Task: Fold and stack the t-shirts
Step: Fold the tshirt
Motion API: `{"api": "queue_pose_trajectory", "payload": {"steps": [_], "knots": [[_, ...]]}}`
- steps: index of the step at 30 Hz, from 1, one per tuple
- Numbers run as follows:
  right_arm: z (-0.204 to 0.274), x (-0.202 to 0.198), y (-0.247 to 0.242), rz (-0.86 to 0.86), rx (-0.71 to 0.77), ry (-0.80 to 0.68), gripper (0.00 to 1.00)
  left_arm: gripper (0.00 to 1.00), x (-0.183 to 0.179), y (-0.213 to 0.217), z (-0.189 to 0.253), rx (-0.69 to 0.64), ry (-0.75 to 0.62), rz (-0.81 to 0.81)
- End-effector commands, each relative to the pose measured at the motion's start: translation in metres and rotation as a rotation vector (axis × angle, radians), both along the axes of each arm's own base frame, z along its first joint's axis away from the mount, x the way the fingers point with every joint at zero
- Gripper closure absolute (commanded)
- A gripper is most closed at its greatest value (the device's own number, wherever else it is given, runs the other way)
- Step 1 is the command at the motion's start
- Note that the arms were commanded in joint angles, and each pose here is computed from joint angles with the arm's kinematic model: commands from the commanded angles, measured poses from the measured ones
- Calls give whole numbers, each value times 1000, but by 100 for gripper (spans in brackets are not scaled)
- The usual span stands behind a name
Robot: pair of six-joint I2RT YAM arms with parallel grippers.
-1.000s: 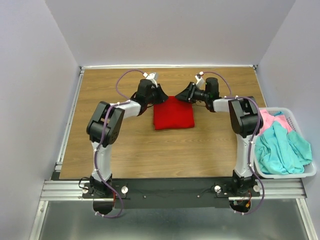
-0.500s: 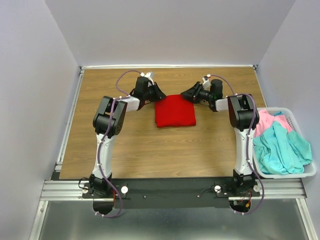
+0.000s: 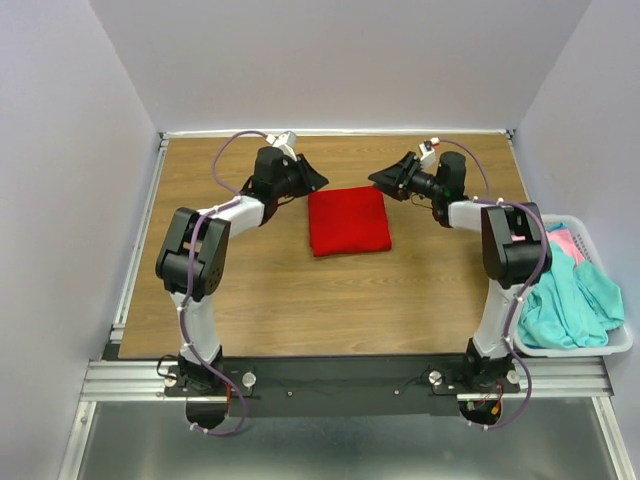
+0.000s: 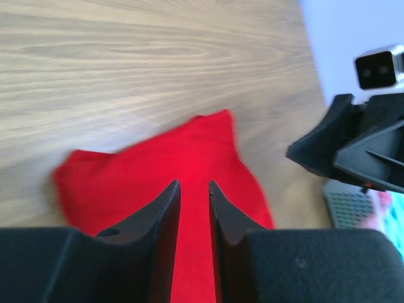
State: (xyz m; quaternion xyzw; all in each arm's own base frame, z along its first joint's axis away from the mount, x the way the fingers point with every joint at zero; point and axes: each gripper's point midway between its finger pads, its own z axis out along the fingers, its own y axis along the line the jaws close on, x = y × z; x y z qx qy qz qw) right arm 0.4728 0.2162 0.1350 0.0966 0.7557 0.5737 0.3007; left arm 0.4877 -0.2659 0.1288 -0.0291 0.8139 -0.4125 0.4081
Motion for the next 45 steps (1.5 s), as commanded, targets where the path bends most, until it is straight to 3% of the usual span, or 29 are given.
{"api": "queue_pose_trajectory", "payload": {"steps": [1, 5, 10, 12, 23, 28, 31, 35, 39, 45], "knots": [[-1, -33, 13, 34, 19, 39, 40, 68, -37, -25, 17, -50, -11, -37], [-54, -53, 2, -57, 2, 199, 40, 69, -77, -36, -30, -70, 117, -44], [-128, -72, -16, -121, -53, 323, 41, 72, -97, -32, -82, -172, 268, -22], [-135, -79, -25, -135, -51, 337, 41, 72, -103, -28, -88, -198, 294, -26], [-32, -94, 0, -13, 29, 122, 41, 72, -122, -20, -15, -225, 145, -38], [-6, -112, 47, 74, 53, 78, 39, 72, -143, -30, -35, -177, 197, -47], [-20, -113, 64, 56, 34, 106, 39, 73, -148, -26, -59, -173, 275, -12], [-93, -116, 68, -28, -47, 250, 39, 74, -156, -18, -97, -143, 377, 40], [-134, -132, 63, -41, -79, 348, 40, 75, -164, -12, -116, -134, 445, 67], [-81, -126, 65, -12, -37, 224, 40, 76, -165, -7, -118, -130, 455, 85]]}}
